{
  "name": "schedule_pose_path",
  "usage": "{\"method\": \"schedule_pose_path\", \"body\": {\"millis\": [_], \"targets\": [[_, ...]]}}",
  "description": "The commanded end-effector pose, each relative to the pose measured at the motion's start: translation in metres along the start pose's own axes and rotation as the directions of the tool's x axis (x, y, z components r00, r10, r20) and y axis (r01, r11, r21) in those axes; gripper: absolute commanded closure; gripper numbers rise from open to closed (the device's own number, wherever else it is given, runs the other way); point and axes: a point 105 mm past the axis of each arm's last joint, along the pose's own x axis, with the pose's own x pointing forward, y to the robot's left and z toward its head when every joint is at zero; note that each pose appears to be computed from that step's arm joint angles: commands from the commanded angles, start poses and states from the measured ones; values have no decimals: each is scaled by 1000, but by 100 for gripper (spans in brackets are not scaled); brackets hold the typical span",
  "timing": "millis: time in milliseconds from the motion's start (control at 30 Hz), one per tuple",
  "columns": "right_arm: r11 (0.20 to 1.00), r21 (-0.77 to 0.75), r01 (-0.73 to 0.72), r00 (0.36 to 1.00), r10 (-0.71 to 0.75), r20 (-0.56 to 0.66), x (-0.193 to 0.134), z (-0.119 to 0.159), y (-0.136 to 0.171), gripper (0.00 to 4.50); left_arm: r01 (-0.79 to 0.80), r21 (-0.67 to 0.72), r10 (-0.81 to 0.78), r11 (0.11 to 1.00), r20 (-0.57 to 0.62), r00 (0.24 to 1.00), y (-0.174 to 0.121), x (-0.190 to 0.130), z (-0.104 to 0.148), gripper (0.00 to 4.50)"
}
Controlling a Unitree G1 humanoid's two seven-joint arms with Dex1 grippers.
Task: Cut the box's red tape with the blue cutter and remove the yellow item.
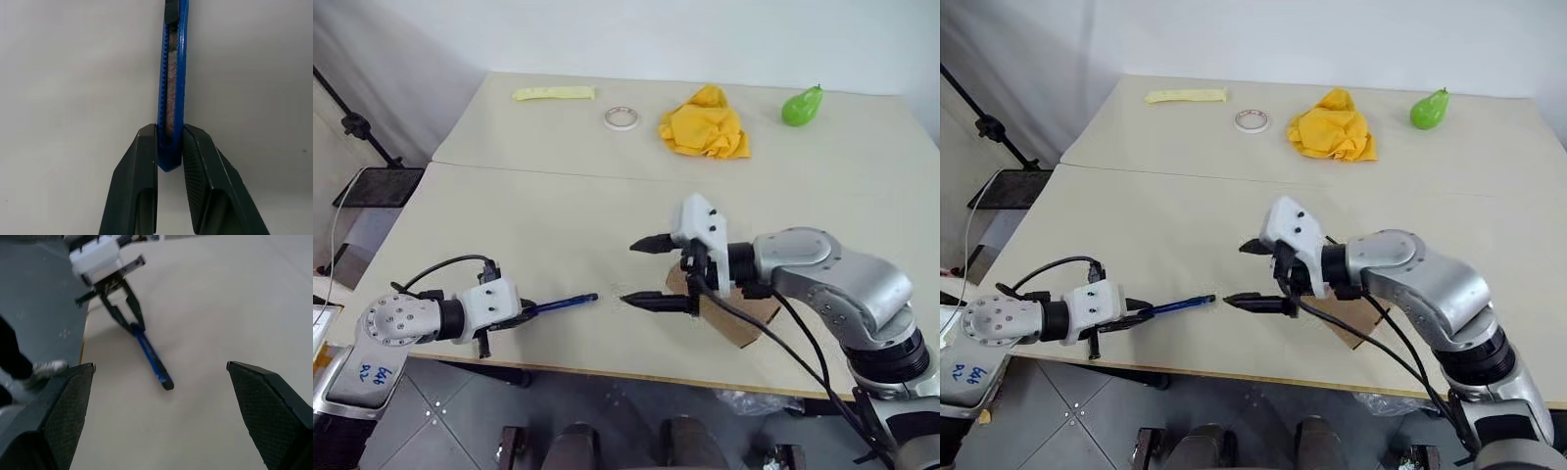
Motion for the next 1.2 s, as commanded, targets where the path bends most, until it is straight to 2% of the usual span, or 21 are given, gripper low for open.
{"method": "schedule_pose_path", "body": {"millis": [33,133,233,367,600,633,900,1200], "targets": [[995,-89,-33,999,30,-37,10,1,3,0,87,15,-87,996,-23,996,-28,17,-12,369],[993,-101,-58,995,49,-91,29,-5,5,0,84,86,-83,993,-18,996,-30,21,-12,369],[994,-93,-56,988,42,-147,46,-13,6,61,91,139,-91,986,-8,996,-37,25,-15,371],[991,-115,-63,983,42,-178,62,-18,7,197,78,142,-80,987,11,997,-41,28,-19,371],[985,-165,-52,972,12,-234,78,-29,2,435,94,38,-96,995,48,994,-43,30,-23,371],[984,-168,-52,971,11,-237,79,-30,1,446,103,34,-105,994,49,993,-44,30,-24,371],[983,-182,-2,967,-45,-252,86,-37,-15,446,147,13,-148,989,59,987,-45,28,-24,371],[982,-187,-23,961,-29,-274,87,-47,-13,446,145,-13,-144,989,59,988,-42,28,-25,371]]}}
